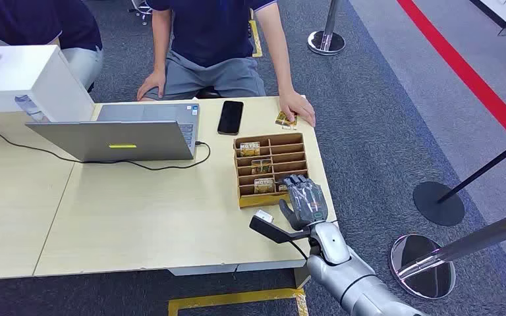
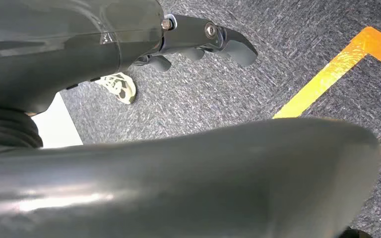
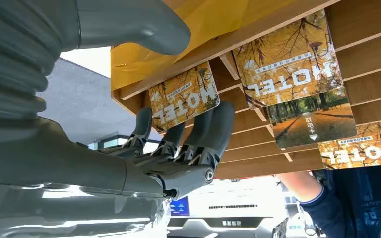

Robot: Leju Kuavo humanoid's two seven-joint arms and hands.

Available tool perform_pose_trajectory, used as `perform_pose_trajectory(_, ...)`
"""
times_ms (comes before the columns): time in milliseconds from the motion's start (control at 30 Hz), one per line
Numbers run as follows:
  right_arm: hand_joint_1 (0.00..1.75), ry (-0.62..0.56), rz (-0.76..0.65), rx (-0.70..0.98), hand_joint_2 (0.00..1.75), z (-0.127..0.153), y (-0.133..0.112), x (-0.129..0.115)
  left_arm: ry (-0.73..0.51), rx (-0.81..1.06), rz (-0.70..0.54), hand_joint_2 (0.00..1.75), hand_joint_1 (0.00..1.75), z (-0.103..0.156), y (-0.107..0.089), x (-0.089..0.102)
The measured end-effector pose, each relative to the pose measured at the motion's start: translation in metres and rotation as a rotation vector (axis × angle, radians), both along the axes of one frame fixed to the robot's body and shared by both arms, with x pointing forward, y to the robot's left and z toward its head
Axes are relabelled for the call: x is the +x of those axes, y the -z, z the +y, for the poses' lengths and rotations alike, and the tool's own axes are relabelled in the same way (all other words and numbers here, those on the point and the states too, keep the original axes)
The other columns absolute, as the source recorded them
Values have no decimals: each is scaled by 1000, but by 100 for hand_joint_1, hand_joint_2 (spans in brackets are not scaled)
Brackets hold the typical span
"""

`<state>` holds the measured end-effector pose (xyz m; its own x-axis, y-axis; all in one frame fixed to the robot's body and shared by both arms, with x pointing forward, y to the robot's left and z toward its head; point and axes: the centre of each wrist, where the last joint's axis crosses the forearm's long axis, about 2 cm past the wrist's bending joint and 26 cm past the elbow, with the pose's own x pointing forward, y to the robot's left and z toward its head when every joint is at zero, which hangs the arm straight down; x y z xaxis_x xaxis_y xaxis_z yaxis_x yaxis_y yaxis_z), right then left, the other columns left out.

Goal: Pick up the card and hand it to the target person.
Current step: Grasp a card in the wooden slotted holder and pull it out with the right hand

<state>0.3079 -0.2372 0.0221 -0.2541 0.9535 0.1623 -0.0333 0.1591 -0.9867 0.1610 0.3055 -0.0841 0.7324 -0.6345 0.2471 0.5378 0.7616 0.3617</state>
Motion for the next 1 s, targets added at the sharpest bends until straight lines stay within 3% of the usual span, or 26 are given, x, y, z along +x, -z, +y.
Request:
perform_pose_trajectory(167,75,16,1,3,175,-1,0,0,-1,0,0,0,0,0,0,0)
perform_pose_trajectory(467,133,47,-16,5,175,-9,-3,5,3,1,1,0,0,0,0,0)
perform_pose_trajectory(600,144,54,-25,0,175,-13,-5,7,12,4,3,0,0,0,0,-1)
perform_pose_trajectory(800,144,56,-27,-7,175,-17,-4,7,14,4,3,0,0,0,0,-1)
perform_pose_trajectory(933,145,56,-27,-11,175,-17,-4,7,14,5,3,175,0,0,0,-1)
perform_pose_trajectory(1000,145,55,-27,-13,175,-17,-4,7,14,6,0,175,0,0,0,-1)
